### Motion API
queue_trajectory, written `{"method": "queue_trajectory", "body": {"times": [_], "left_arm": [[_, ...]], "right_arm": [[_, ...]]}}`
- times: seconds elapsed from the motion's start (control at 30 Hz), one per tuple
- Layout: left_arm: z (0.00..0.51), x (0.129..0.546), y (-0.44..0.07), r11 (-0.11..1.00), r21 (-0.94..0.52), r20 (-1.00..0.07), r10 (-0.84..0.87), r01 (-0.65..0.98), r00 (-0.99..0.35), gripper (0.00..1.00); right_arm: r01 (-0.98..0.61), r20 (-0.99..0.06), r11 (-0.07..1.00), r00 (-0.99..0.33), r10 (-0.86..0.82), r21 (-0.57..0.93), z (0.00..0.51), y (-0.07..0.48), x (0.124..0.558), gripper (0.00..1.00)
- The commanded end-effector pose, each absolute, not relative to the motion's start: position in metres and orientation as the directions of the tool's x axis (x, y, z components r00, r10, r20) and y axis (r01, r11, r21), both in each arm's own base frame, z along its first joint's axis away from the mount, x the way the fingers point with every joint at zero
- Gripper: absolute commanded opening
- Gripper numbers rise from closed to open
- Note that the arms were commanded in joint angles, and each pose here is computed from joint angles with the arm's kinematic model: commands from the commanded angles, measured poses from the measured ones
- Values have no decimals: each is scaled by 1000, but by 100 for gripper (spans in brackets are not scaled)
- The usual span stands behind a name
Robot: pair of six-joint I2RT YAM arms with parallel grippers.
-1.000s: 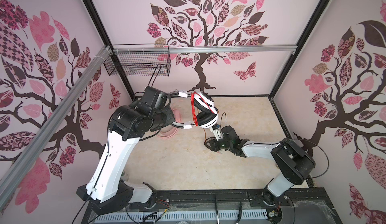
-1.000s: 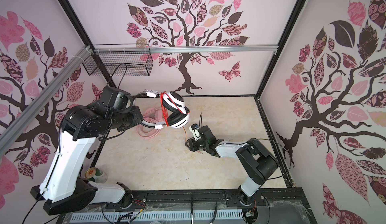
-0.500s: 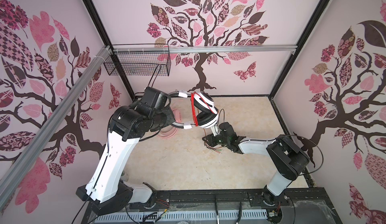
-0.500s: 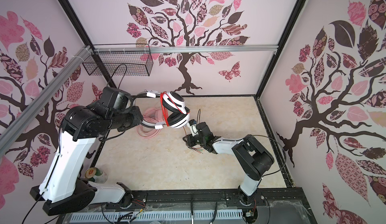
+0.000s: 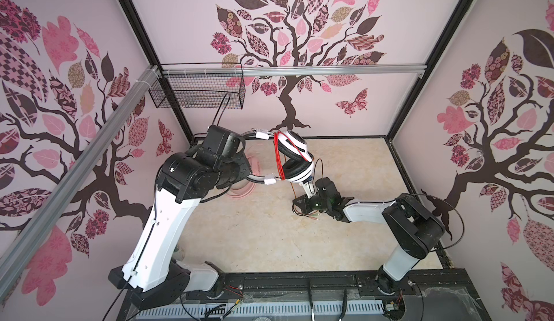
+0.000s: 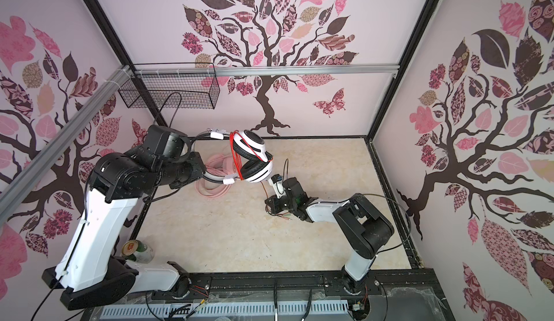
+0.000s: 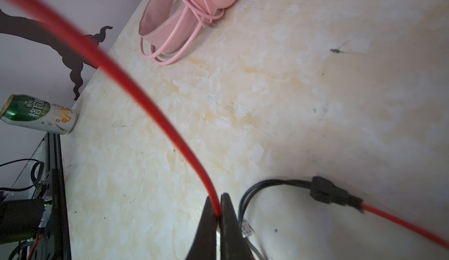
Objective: Wrap the headphones
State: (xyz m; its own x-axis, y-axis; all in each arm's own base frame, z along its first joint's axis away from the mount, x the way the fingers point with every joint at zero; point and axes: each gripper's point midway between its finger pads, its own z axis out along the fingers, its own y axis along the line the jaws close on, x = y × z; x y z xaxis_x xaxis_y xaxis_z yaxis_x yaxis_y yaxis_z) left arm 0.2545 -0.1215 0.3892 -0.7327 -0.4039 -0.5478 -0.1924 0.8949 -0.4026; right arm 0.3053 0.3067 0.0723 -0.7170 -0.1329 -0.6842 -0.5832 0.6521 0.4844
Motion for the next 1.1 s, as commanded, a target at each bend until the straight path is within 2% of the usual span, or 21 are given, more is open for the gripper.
{"method": "queue_trajectory", "body": {"times": [0.0, 0.17, 0.3, 0.57, 0.77, 1.07], "left_arm": [[406, 263, -126, 859, -479, -570, -460, -180, -680, 0], [394, 273, -119, 872, -432, -585, -465, -230, -665, 0], [379, 282, -122, 880, -398, -578, -459, -257, -675, 0], [351, 294, -116, 884, -354, -574, -463, -305, -675, 0], [333, 308, -103, 870, -337, -563, -492, -359, -665, 0], [302, 340, -103, 846, -331, -510, -533, -418, -675, 0]], "right_arm": [[-601, -689, 656, -705, -167, 456, 81, 295, 289, 0], [-649, -715, 693, -641, -278, 313, 89, 280, 257, 0], [-697, -718, 661, -608, -340, 277, 101, 277, 223, 0], [-847, -780, 452, -475, -408, 280, 157, 269, 156, 0], [-890, -826, 399, -387, -409, 220, 201, 257, 136, 0], [-930, -802, 330, -320, -504, 163, 225, 256, 115, 0]]}}
